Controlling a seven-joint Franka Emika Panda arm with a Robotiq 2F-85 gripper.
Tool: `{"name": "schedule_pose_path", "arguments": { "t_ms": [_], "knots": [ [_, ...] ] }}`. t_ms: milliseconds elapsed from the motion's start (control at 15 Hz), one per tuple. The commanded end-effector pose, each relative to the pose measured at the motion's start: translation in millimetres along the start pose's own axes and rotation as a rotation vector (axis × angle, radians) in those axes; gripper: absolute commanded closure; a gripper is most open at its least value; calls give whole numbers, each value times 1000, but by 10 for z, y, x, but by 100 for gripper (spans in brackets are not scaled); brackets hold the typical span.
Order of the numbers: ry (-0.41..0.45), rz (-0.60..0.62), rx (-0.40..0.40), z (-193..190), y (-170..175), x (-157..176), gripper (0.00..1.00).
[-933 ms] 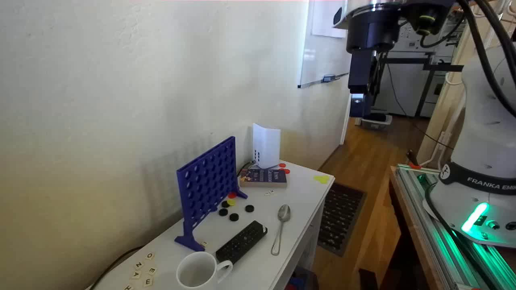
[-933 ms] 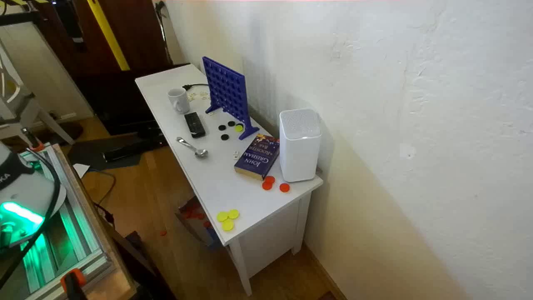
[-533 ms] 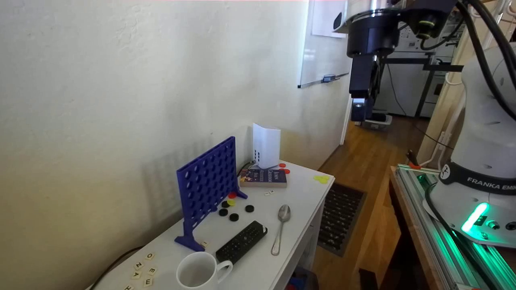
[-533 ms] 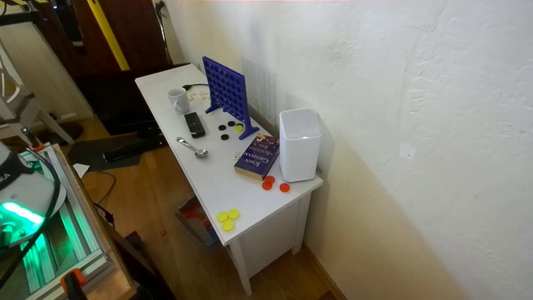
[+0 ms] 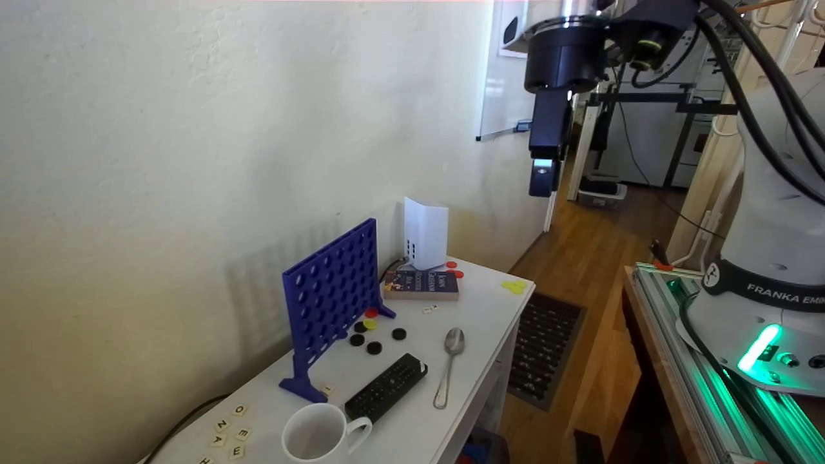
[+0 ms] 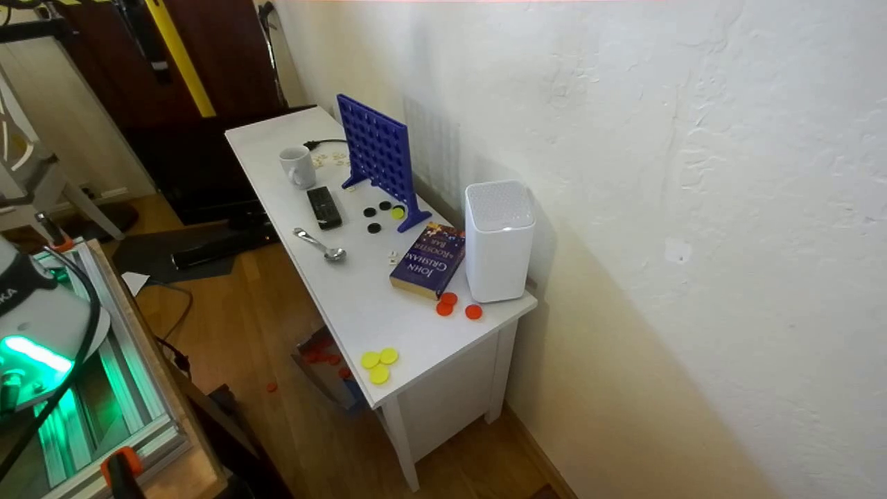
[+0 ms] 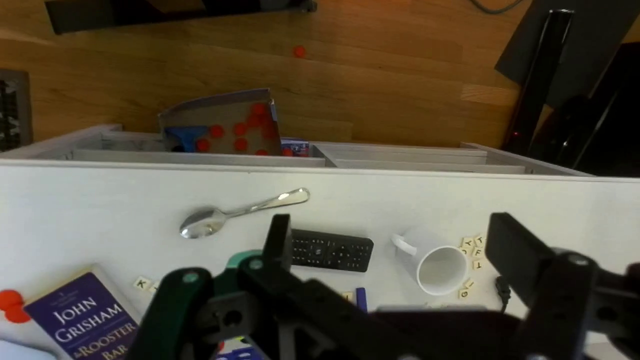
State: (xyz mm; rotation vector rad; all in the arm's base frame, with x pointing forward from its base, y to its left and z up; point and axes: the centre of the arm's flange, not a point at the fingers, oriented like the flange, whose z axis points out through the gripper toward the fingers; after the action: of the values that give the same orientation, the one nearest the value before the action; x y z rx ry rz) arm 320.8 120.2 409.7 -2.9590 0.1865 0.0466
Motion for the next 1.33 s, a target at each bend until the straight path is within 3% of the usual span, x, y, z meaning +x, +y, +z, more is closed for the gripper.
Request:
{"name": "schedule_pose_path", "arguments": {
  "t_ms": [0,533,867,1267],
  "knots": [
    [1,-121,20,151,-368,458,0],
    [61,-383,17,323,-1260,958,0],
    [126,-561,-92,509,-1748,1245,0],
    [110,-687,-119,837,-2225,1558,0]
  ]
}}
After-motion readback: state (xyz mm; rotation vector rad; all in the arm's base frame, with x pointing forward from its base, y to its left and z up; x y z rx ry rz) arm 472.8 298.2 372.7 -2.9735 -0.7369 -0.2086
